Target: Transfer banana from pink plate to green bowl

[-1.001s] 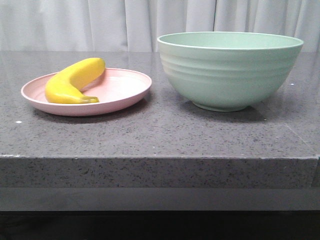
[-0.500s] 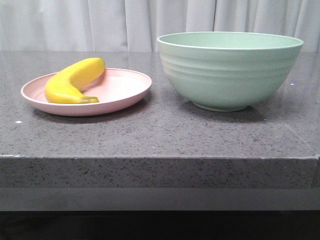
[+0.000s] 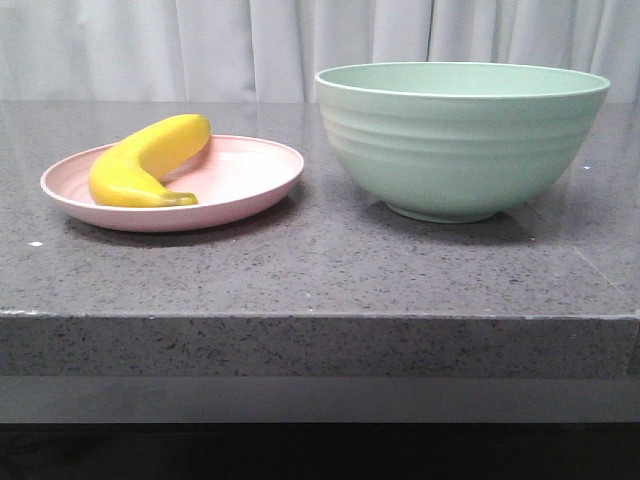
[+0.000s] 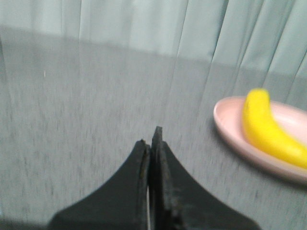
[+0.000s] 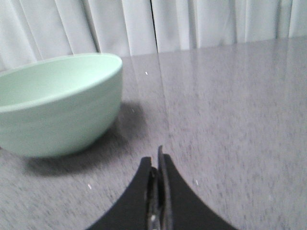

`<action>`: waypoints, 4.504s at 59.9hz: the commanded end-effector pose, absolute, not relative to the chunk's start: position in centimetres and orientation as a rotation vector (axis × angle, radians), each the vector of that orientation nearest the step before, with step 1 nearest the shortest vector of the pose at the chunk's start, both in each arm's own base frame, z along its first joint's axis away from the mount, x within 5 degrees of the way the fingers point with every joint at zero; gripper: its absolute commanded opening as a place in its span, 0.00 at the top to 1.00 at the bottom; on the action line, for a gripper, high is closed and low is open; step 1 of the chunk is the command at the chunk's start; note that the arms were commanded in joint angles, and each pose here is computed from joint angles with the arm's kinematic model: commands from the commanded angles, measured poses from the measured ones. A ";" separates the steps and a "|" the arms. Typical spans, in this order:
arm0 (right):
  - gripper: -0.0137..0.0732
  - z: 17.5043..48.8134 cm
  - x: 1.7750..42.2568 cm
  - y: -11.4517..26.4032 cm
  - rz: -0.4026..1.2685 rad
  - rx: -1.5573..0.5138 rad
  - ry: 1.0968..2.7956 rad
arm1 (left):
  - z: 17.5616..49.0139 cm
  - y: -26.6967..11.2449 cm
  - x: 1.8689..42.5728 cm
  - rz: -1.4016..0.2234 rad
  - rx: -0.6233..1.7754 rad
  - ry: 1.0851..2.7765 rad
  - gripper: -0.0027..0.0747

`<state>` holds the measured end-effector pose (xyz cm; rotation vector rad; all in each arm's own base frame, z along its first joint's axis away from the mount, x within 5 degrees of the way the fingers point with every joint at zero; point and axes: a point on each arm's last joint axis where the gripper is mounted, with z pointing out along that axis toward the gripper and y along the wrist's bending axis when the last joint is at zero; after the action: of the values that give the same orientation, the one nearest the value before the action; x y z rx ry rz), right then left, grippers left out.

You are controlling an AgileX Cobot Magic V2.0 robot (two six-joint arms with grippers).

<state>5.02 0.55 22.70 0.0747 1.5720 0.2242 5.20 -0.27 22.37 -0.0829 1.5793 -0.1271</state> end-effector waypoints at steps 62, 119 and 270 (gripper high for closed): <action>0.19 34.4 8.0 0.8 0.192 0.046 1.589 | 33.2 -0.2 8.6 -0.143 -0.102 1.520 0.19; 0.19 34.5 8.0 0.8 0.192 0.046 1.588 | 32.9 -10.9 26.5 -0.346 0.392 2.354 0.19; 0.19 34.7 8.7 1.4 0.397 0.152 1.612 | 38.9 -23.1 20.6 -0.739 0.733 1.978 0.73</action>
<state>8.22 1.25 32.65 0.1006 1.7101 0.3026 21.21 -23.37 35.97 0.7976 2.1062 -0.6720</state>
